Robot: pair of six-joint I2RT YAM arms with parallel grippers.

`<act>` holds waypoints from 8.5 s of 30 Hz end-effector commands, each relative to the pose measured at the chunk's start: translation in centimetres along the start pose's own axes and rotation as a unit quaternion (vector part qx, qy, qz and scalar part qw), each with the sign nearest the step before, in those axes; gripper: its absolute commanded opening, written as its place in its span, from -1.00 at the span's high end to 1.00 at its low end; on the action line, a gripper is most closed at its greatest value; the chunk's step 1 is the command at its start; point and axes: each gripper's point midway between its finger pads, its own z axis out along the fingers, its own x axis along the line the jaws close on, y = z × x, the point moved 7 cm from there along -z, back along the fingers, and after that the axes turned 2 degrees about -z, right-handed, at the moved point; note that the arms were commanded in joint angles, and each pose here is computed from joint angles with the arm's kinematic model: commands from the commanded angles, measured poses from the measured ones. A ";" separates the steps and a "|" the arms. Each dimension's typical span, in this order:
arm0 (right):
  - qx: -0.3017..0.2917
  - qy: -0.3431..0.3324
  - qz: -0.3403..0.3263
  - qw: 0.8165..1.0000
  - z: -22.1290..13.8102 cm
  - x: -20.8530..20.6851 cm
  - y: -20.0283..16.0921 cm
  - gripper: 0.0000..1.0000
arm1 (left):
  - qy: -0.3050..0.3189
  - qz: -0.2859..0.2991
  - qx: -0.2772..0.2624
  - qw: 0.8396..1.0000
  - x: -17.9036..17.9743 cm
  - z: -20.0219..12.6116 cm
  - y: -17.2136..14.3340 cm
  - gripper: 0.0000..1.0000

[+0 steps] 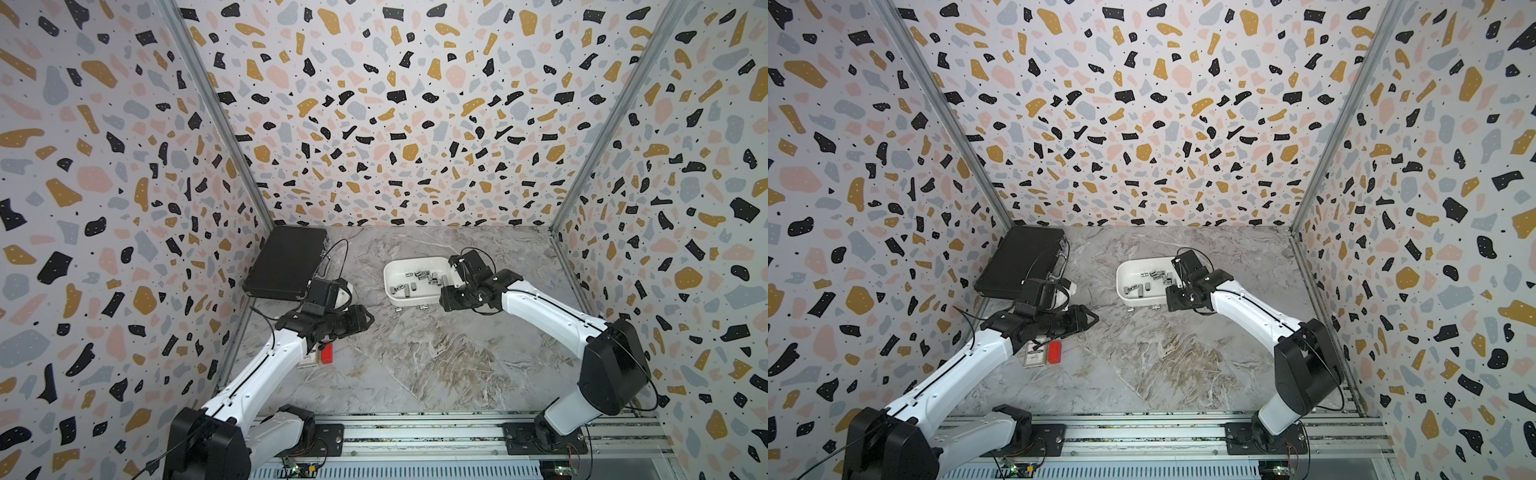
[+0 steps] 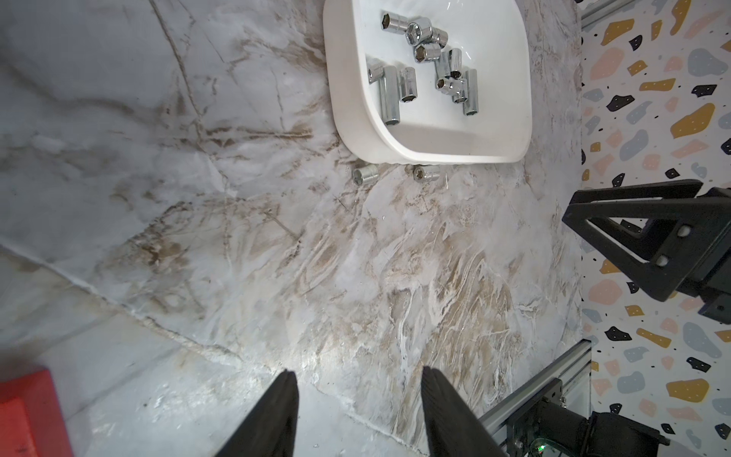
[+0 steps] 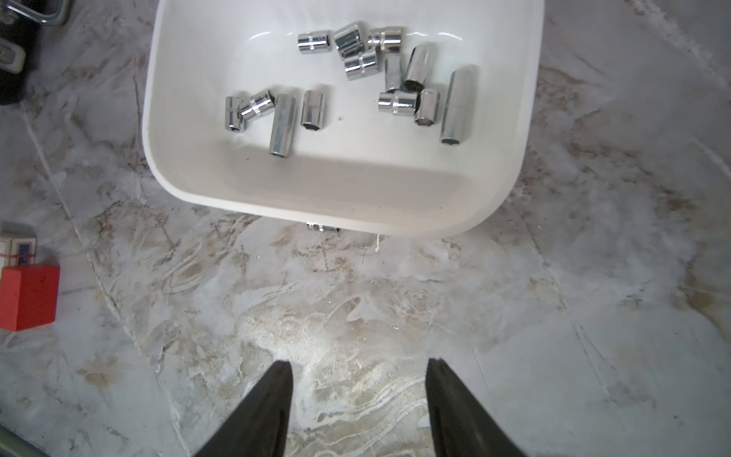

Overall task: Put the socket on the desktop into the storage box
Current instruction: Pick up the socket head at the center of the board, then place the socket head in the storage box.

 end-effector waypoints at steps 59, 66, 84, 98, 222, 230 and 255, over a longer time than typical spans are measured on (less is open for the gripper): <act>-0.044 -0.039 -0.017 0.998 12.5 2.9 0.5 -0.17 | -0.036 0.021 -0.038 0.998 -0.4 0.4 -3.6 -0.22; -0.043 -0.049 -0.014 0.998 13.0 2.9 0.5 -0.06 | -0.034 0.020 -0.037 0.999 -0.3 0.5 -3.6 -0.22; -0.046 -0.086 -0.020 0.995 14.0 3.4 -0.1 0.38 | -0.032 0.019 -0.037 0.999 -0.3 0.5 -3.6 -0.21; -0.060 -0.060 -0.033 0.996 11.3 4.5 0.2 0.51 | -0.034 0.016 -0.038 0.999 -0.5 0.6 -3.3 -0.20; -0.030 0.078 -0.017 0.996 7.5 7.5 11.9 0.14 | 0.044 -0.021 -0.075 0.996 -0.6 -0.5 1.7 -0.17; -0.035 0.083 -0.019 0.996 5.7 7.1 10.5 0.14 | 0.043 -0.011 -0.080 0.996 -1.1 -0.7 2.3 -0.18; -0.042 0.084 -0.026 0.995 2.8 6.0 7.5 0.14 | 0.056 0.028 -0.074 0.995 -2.5 0.3 2.2 -0.18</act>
